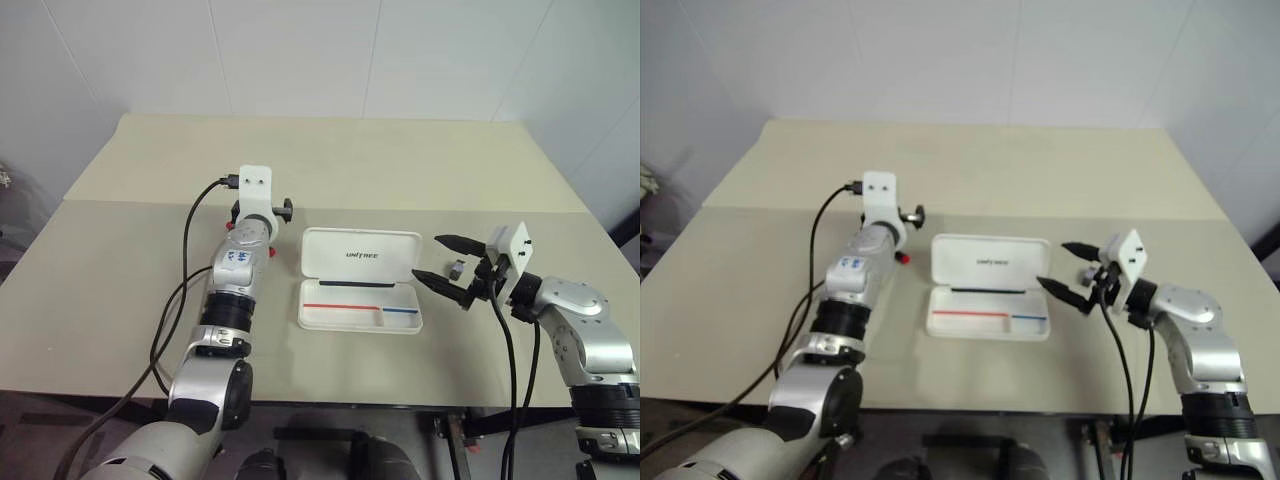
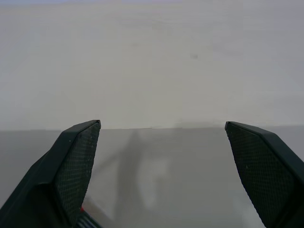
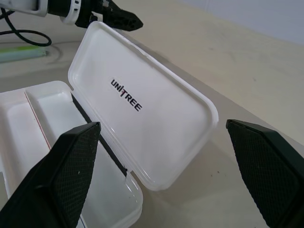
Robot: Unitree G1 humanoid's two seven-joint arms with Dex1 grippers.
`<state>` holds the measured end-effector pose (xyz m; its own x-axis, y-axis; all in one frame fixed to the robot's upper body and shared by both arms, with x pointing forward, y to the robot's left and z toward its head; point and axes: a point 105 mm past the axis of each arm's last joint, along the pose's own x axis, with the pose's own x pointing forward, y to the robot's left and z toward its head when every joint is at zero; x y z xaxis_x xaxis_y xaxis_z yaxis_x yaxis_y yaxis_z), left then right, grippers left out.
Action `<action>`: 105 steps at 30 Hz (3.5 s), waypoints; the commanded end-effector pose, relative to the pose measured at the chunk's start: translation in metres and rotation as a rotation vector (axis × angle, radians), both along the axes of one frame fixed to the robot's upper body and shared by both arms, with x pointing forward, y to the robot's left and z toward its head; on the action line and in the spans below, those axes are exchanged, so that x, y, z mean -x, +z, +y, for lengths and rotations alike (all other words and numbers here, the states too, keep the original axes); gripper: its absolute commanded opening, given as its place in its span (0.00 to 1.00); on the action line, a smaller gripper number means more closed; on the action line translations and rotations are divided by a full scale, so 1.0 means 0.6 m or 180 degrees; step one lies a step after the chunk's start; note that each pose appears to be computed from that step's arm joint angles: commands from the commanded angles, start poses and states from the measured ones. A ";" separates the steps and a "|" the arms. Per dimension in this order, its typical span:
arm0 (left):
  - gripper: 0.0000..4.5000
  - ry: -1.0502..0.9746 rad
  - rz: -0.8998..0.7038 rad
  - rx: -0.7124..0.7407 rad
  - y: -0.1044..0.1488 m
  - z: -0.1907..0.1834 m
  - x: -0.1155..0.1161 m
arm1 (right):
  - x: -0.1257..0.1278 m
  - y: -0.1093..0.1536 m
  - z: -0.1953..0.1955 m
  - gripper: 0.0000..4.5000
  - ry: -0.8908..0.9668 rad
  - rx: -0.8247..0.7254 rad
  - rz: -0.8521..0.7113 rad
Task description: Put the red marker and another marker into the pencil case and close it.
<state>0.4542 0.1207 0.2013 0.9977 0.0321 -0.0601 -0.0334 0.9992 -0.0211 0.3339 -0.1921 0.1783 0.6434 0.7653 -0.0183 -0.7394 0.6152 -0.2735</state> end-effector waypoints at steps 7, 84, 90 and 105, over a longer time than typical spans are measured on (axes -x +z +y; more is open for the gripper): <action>0.99 0.0681 0.0527 0.0927 -0.020 0.032 0.011 | 0.000 0.019 0.000 1.00 0.0048 0.0002 -0.0119; 0.12 -0.4366 0.0032 -0.1055 0.113 -0.150 0.178 | 0.035 0.043 -0.038 1.00 0.0069 -0.0079 -0.0249; 0.12 -0.4618 0.0345 -0.1260 0.076 -0.171 0.173 | 0.075 0.041 -0.033 1.00 0.0434 0.0082 -0.0107; 0.12 -0.4905 0.0935 -0.1995 -0.007 -0.200 0.153 | 0.092 0.011 -0.014 1.00 0.0177 0.0021 -0.0057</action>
